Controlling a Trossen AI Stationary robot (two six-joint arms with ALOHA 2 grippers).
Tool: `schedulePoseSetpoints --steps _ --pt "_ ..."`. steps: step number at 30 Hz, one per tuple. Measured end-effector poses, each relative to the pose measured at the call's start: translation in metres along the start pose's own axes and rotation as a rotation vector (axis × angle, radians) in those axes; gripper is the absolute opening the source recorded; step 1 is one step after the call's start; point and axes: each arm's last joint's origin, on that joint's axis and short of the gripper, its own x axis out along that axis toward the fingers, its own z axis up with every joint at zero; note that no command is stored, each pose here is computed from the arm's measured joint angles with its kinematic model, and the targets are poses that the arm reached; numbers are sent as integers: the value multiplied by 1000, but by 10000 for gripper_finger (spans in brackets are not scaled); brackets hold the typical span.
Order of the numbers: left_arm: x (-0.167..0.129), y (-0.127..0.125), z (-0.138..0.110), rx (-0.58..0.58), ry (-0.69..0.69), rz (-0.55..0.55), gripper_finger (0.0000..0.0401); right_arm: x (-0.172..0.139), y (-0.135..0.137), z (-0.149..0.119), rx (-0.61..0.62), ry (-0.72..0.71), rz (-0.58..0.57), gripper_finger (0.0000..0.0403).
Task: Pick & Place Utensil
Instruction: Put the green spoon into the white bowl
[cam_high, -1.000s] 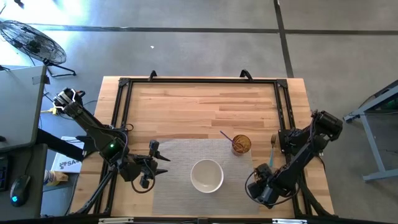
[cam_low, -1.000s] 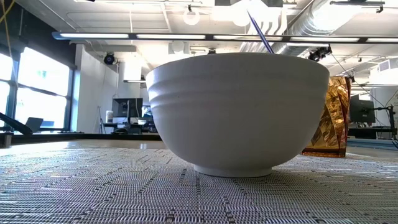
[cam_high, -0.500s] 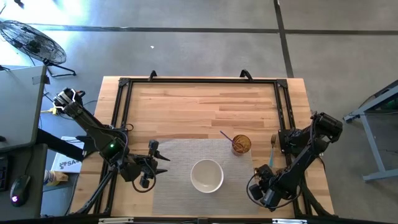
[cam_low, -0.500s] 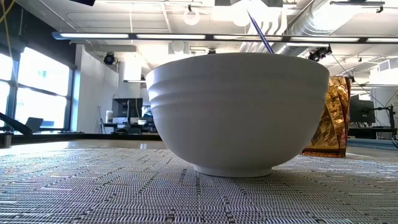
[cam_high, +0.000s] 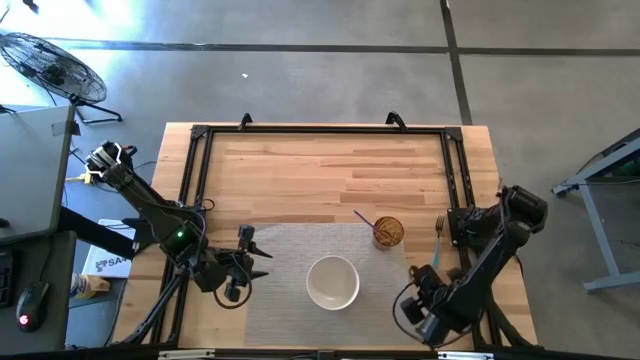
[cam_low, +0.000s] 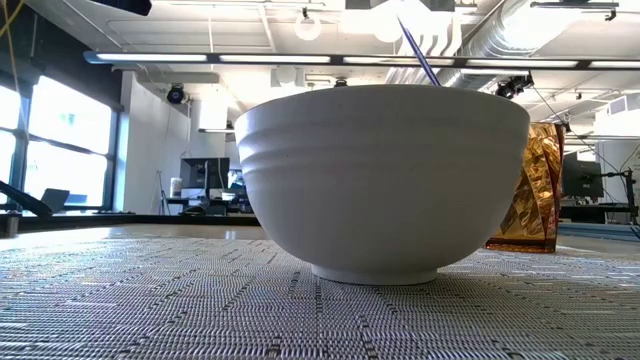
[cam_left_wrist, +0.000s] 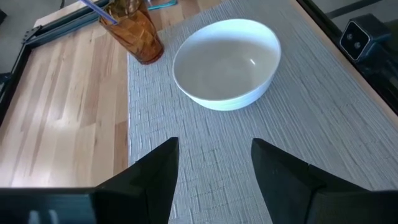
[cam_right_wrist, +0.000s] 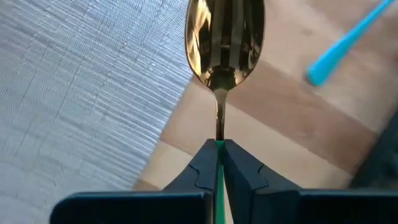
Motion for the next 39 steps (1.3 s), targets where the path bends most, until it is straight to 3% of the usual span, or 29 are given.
schedulePoseSetpoints --steps 7,21,29,35,39 --pt "-4 1 5 -23 19 -43 197 -32 32 14 -55 25 99 4" --pt "-6 2 2 -56 71 -50 197 -54 124 41 -295 19 173 4" --pt "-6 3 3 -63 57 -9 197 -60 153 89 -387 17 235 3" --pt "-6 3 2 -54 65 -6 197 -45 166 129 -465 15 260 3" --pt "-6 3 1 -50 75 -8 197 -35 169 142 -496 26 274 6"
